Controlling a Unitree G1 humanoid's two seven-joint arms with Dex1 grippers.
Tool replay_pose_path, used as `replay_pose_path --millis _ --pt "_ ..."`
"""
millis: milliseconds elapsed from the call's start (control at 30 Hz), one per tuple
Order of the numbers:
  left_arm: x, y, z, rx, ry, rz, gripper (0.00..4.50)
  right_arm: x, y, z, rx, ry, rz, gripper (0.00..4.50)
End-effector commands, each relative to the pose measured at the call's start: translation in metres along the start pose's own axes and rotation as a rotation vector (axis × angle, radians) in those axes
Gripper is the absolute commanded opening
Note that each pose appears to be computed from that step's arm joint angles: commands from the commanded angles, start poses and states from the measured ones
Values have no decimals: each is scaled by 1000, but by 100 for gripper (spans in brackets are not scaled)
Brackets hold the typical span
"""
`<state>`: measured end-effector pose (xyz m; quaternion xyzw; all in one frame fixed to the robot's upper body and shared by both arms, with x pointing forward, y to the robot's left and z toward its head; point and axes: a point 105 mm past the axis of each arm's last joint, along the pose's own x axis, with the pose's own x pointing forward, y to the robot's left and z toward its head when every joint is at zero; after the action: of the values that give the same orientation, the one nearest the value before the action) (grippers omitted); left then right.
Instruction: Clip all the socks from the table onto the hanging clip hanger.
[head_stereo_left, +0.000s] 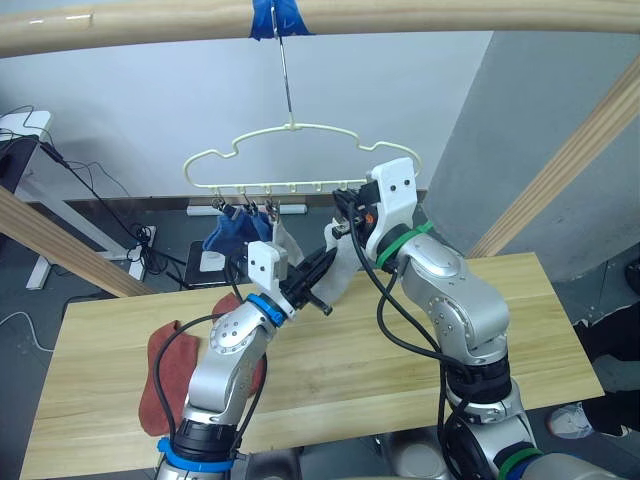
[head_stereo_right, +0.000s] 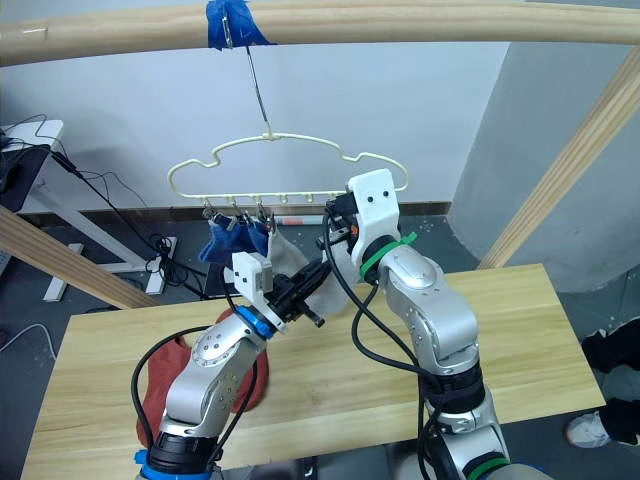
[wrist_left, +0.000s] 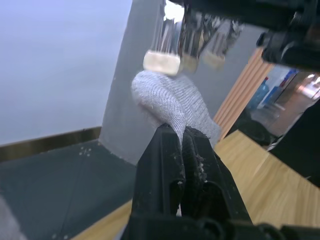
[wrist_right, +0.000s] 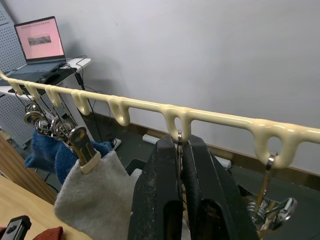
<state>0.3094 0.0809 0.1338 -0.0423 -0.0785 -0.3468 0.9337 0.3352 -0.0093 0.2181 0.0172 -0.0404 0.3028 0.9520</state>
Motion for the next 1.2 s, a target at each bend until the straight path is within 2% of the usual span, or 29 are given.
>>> replay_pose_path --millis 33,533,600,800,1033,1100,1200 --pt "3 -4 13 -11 -57 -14 1 -3 7 13 -8 -50 24 0" --pt "12 -4 20 -4 -95 7 1 -4 9 12 23 -50 33 0" --pt "13 -5 20 -6 -94 4 0 -5 8 14 31 -57 28 55" --pt "12 -4 18 -3 -84 2 0 -8 12 16 34 -54 66 262" --pt "12 0 17 49 -81 19 0 -31 28 16 27 -25 220 262" --pt "10 3 9 41 -43 23 0 -41 31 15 -4 -12 266 262" --pt "8 0 6 27 -31 -20 80 -51 31 14 -51 3 307 267"
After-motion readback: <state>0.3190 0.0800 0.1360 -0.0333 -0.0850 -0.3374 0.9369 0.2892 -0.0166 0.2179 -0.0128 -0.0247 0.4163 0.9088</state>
